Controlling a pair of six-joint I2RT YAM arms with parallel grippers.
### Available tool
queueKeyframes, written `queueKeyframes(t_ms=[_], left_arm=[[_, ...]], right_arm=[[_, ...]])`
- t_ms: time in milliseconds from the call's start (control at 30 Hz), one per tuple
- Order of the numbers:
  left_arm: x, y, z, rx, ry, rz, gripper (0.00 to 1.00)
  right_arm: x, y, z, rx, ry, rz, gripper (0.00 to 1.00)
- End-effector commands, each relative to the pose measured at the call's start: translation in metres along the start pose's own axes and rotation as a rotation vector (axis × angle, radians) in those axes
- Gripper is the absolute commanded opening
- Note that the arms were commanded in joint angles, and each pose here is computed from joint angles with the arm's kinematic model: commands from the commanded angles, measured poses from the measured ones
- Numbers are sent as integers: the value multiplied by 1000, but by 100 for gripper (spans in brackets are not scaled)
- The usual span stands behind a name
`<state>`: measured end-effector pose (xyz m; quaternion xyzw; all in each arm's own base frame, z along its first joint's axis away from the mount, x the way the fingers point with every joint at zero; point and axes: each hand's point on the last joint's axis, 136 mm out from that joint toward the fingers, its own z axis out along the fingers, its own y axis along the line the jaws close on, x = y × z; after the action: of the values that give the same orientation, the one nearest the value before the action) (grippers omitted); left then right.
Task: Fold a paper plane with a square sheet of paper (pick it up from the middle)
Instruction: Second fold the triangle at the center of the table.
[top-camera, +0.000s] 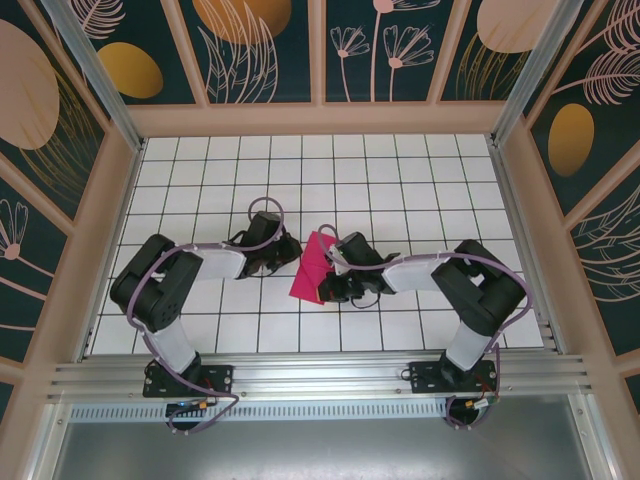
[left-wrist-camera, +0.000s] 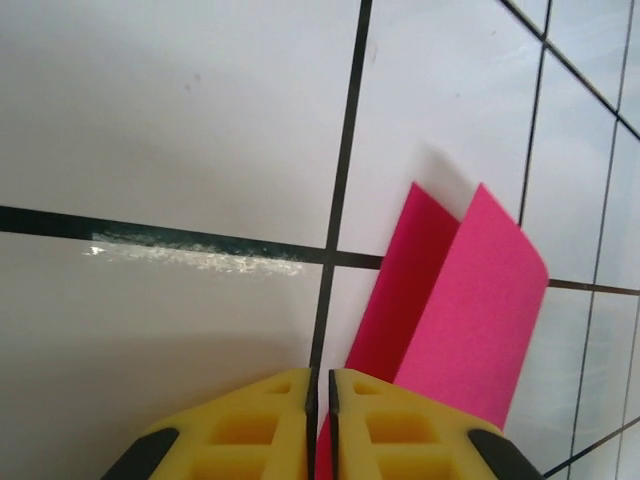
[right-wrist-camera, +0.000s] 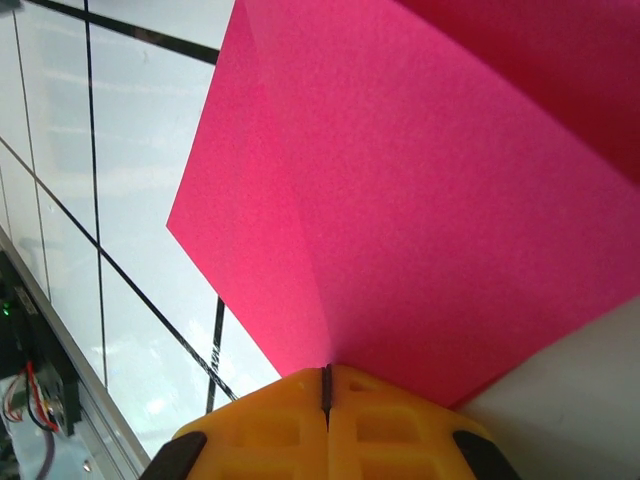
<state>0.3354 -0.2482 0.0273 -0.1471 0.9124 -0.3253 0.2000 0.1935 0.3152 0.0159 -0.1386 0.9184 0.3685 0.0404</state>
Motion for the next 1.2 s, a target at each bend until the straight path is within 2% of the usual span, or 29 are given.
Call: queueKeyframes(t_ms=[0, 100, 200, 433, 567, 667, 900, 1067, 1167], left_arm=[[-20, -30, -26, 74, -71, 35, 15], [-15, -42, -41, 150, -73, 21, 14], [0, -49, -47, 224, -19, 7, 12], [32, -52, -28, 264, 108, -11, 10], [41, -47, -14, 282, 133, -43, 10], [45, -34, 1, 238, 155, -50, 10], [45, 6, 13, 69, 116, -27, 10], [52, 20, 16, 34, 126, -29, 9], [54, 24, 15, 26, 128, -28, 9]], right_arm=[[28, -37, 1, 124, 135, -18, 0], [18, -36, 1, 131, 148, -77, 0], [11, -35, 2, 117, 148, -66, 0], [6, -30, 1, 95, 117, -41, 0], [6, -31, 1, 97, 109, -31, 0], [5, -30, 1, 95, 105, -26, 0], [2, -25, -2, 86, 87, -17, 0], [-28, 21, -21, -38, -23, -21, 5], [-43, 32, -27, -47, -68, -8, 5]])
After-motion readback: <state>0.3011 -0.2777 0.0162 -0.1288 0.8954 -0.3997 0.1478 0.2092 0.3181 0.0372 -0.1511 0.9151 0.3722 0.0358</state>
